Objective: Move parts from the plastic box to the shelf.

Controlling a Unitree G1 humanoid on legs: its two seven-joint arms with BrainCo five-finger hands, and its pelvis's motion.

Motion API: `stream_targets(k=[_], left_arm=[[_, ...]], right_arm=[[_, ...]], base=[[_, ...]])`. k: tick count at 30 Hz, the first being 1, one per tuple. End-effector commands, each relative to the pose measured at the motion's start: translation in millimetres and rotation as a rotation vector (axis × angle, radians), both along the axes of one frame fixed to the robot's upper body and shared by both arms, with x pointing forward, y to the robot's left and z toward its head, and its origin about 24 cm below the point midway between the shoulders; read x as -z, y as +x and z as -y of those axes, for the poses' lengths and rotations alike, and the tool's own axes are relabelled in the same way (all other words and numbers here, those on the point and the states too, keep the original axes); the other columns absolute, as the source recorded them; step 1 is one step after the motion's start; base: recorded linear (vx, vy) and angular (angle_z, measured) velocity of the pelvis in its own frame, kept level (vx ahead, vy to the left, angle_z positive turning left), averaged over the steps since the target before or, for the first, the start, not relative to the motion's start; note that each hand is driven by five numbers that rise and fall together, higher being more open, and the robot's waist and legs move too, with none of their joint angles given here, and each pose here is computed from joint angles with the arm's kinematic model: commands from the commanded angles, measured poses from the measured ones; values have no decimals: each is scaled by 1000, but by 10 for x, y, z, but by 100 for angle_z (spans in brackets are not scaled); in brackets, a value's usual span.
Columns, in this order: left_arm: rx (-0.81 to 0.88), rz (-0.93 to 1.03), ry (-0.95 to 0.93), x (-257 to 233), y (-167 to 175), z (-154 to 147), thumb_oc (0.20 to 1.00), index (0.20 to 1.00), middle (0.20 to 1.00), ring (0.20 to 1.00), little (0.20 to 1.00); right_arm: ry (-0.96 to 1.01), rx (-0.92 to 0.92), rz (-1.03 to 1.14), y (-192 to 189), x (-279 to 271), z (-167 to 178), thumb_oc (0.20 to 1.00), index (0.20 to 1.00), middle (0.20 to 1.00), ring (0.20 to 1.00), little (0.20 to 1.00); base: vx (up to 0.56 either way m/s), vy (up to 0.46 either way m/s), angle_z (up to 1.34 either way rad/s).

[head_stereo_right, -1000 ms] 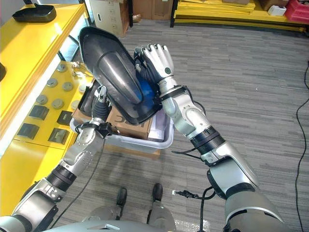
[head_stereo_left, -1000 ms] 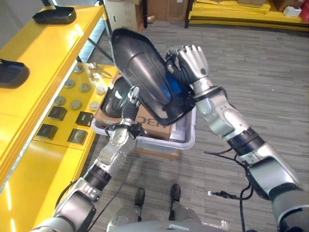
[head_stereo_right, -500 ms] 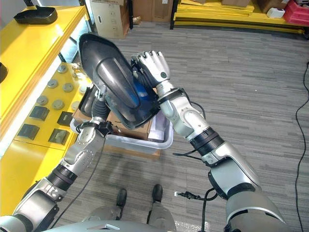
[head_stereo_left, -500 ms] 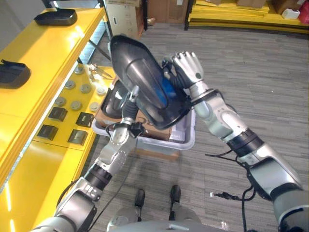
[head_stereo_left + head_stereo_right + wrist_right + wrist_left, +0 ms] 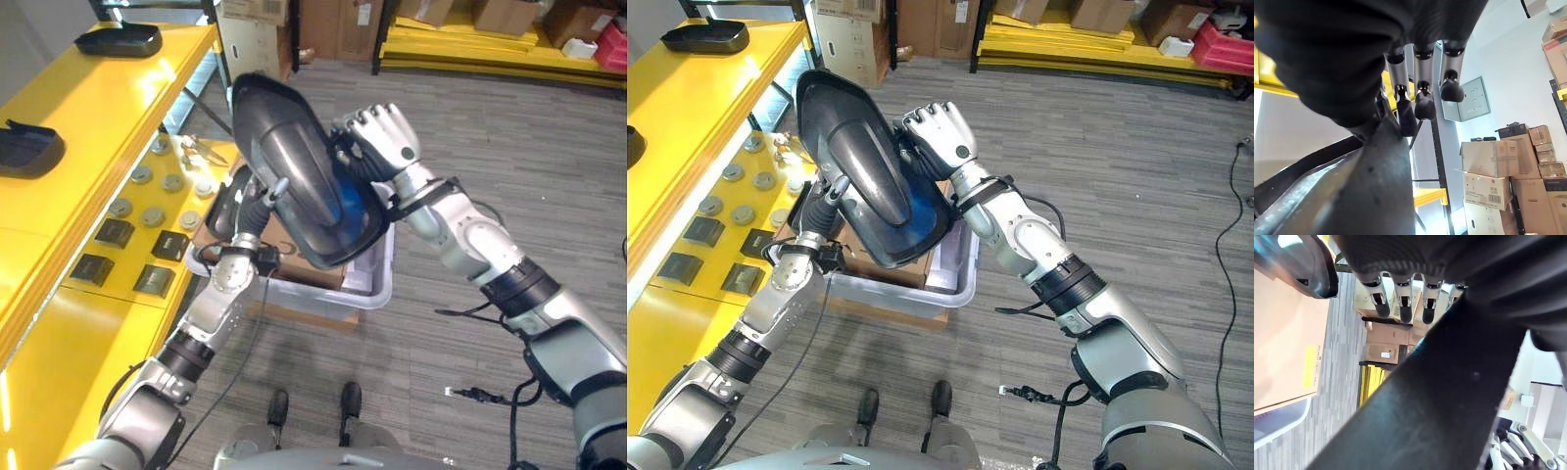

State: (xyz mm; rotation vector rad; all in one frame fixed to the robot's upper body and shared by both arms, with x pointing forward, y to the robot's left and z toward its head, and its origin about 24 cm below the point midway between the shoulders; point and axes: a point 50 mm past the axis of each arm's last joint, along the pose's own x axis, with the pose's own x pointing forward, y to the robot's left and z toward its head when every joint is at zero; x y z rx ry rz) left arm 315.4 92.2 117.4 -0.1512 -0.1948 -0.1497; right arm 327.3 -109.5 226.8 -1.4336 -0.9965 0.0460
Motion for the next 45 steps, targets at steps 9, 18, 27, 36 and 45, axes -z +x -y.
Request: stream_targets(k=[9,18,27,36,45], left_arm=[[105,161,-32,-408,59,339,1000,1000,1000,1000,1000],[103,181,-81,-481,40,371,200,200,200,200,200],[99,177,-116,-452,20,361,200,200,200,200,200],[-24,174,-78,-336,30,132,200,200,200,200,200],[-400,193,234,-115,5,-642,200,200,200,200,200]], right_arm=[[140,-408,-28,-459,-69,-642,200,200,200,200,200],[273,-507,-129,-566,39,-801,200,200,200,200,200],[340,-597,-220,-652,104,-907,200,200,200,200,200],[465,-605,-264,-663,112,-728,1000,1000,1000,1000,1000],[887,-472,-375,-576,282,62,1000,1000,1000,1000,1000]], base=[[0,0,0],[0,0,0],[0,0,0],[0,0,0],[5,-20,0]])
